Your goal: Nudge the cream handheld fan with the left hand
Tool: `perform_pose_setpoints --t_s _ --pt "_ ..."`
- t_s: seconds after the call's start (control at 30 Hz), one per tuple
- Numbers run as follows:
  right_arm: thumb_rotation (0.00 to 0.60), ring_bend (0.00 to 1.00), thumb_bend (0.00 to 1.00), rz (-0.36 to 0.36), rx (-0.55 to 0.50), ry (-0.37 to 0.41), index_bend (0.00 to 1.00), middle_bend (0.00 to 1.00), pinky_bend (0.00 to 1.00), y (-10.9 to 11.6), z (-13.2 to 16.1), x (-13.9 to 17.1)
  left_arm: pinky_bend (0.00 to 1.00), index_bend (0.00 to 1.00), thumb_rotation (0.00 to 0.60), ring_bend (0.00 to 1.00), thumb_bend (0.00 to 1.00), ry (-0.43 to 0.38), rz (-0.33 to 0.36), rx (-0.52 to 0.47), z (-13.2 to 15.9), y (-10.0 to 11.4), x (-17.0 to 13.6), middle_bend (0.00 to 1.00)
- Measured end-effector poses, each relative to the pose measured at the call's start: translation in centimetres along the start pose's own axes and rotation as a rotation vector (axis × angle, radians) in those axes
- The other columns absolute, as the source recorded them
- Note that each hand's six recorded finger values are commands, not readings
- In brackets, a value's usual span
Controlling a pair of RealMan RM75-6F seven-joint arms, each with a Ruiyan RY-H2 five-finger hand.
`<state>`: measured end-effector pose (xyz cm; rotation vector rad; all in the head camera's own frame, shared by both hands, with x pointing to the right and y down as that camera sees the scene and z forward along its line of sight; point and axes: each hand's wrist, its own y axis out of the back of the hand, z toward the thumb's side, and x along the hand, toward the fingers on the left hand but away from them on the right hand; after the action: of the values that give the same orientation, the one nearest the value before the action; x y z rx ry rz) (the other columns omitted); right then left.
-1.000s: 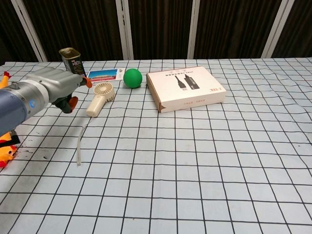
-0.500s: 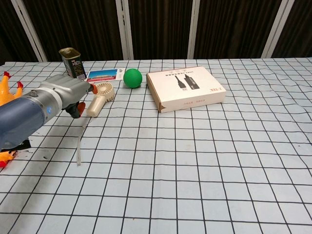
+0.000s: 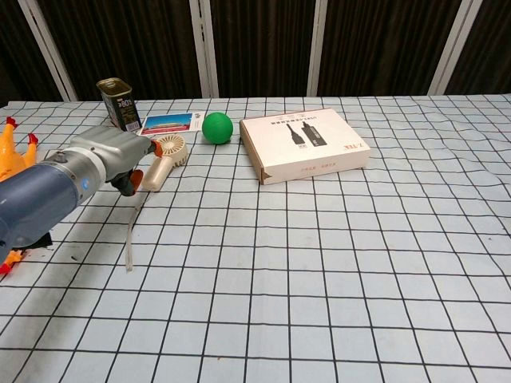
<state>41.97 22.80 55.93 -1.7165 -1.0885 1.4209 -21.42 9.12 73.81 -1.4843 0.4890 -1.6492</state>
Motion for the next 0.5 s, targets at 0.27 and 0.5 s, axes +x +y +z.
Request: perform_pose_setpoints --t_s 0.27,0.5 --pt "0.6 0.0 0.29 -0.006 -0.002 0.001 0.0 0.0 0.04 0.1 0.0 0.0 0.72 0.17 0.6 0.73 0.89 -0.006 -0.008 0.006 0.3 -0.4 0.0 0.93" --pt "0.6 0.0 0.29 -0.011 -0.008 0.001 0.0 0.0 0.04 0.2 0.0 0.0 0.72 0.18 0.6 0.73 0.89 -0.005 -0.024 0.02 0.1 -1.2 -0.2 0.93"
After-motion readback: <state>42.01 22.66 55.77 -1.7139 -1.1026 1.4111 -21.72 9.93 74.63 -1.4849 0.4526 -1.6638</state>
